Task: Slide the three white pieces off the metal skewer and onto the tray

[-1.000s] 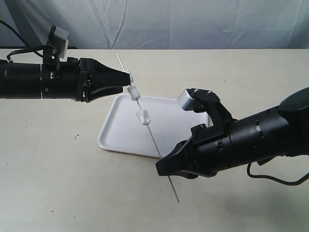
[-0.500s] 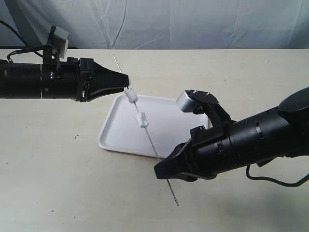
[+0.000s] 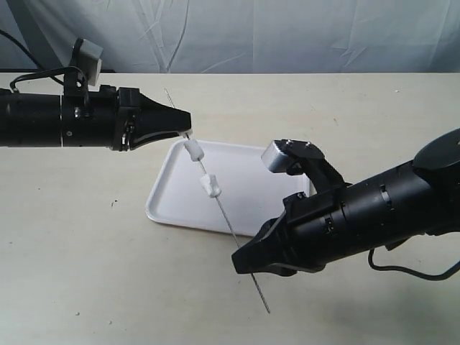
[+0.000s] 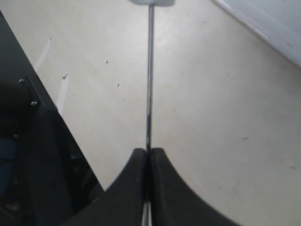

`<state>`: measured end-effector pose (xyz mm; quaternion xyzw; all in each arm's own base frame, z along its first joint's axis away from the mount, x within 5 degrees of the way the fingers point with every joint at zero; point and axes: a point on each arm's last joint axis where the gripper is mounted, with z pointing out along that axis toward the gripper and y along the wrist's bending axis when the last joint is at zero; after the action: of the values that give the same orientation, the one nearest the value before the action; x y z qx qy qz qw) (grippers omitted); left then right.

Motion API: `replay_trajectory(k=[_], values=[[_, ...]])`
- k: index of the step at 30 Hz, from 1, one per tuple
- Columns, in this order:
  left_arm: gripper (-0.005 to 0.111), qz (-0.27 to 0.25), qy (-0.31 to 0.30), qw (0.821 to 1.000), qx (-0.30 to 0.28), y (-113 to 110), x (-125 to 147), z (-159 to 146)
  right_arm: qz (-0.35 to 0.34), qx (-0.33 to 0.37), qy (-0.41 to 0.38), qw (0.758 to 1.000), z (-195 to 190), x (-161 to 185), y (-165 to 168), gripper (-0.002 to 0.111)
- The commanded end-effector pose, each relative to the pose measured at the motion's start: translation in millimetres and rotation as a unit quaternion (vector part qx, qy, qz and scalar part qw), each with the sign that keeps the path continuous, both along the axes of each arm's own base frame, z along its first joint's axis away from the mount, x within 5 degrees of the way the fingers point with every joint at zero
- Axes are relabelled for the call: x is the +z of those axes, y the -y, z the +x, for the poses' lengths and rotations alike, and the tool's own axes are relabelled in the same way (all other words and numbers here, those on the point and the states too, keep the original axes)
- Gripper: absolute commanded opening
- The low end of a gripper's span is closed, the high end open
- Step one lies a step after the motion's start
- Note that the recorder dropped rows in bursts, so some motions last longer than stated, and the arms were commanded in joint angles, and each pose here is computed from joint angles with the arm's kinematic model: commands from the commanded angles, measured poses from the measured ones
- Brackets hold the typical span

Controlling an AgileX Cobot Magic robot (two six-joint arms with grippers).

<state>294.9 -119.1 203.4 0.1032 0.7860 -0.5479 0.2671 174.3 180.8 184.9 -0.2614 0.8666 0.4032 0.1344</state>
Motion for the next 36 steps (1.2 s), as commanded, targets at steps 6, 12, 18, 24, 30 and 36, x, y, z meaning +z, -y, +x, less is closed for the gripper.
replay_trajectory(k=[6,12,18,24,30,36], values=[[0.026,-0.008,0.005,1.000,-0.003,3,2,1,0.004,0.005,-0.005,1.000,-2,1,0,-0.001],[0.026,-0.010,0.003,1.000,-0.003,4,2,1,-0.001,-0.002,0.000,1.000,-1,0,1,-0.001],[0.024,-0.005,0.002,1.000,0.001,3,2,2,0.000,0.003,-0.002,1.000,-2,0,0,-0.001],[0.013,-0.004,0.002,1.000,0.002,3,1,2,-0.001,0.003,-0.001,1.000,-2,0,1,-0.001],[0.014,0.011,0.001,1.000,0.016,2,-1,4,0.000,0.013,-0.003,1.000,-3,0,0,-0.001],[0.014,0.011,0.004,1.000,0.025,2,4,10,-0.028,0.025,-0.010,0.999,-6,-4,4,-0.001]])
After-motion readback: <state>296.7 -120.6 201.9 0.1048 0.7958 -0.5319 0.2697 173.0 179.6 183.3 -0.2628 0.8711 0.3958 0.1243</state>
